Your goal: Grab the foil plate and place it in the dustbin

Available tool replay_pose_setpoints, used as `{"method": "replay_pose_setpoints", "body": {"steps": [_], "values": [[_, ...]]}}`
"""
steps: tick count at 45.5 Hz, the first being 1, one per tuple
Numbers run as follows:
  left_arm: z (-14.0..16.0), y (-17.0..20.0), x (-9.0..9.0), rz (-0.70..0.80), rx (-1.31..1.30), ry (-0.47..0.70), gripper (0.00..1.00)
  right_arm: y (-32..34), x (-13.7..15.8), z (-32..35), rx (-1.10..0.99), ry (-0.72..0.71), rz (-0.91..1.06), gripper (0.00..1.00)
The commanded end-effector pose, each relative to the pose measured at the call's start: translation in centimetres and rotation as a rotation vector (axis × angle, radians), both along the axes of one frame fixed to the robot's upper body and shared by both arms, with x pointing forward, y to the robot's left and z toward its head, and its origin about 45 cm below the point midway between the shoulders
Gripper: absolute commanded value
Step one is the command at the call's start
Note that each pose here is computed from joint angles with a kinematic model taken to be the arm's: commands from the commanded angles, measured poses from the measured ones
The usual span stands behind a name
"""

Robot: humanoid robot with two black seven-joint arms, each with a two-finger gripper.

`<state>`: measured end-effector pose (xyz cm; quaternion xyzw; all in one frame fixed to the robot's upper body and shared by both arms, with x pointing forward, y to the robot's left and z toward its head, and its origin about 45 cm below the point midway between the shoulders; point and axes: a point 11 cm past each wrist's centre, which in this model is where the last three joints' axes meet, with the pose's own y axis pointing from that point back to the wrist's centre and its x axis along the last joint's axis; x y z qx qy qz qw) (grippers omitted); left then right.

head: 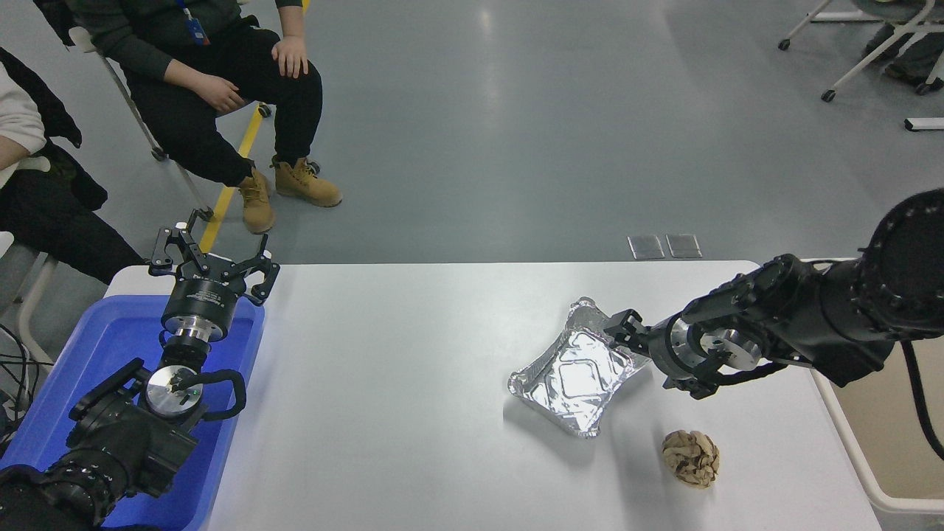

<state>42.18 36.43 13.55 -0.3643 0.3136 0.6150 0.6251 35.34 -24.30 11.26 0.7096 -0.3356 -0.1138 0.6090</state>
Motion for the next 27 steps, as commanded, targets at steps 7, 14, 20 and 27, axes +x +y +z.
{"method": "replay_pose_setpoints", "body": {"steps": [7, 14, 20, 27], "values": [[0.0, 0.0, 0.0, 0.000, 0.000, -0.001, 0.99, 2.6, -1.7, -2.4, 0.025, -0.028, 0.065, 0.99], [0.0, 0.0, 0.0, 0.001, 0.000, 0.000, 0.99, 2.2, -2.1, -3.3, -0.005, -0.053, 0.094, 0.98], [0.0, 0.0, 0.0, 0.001, 0.000, 0.000, 0.99, 2.1, -2.5, -4.0, -0.036, -0.080, 0.121, 0.97], [0.0, 0.0, 0.0, 0.001, 0.000, 0.000, 0.99, 1.4, -2.5, -4.7, -0.074, -0.120, 0.134, 0.97]]}}
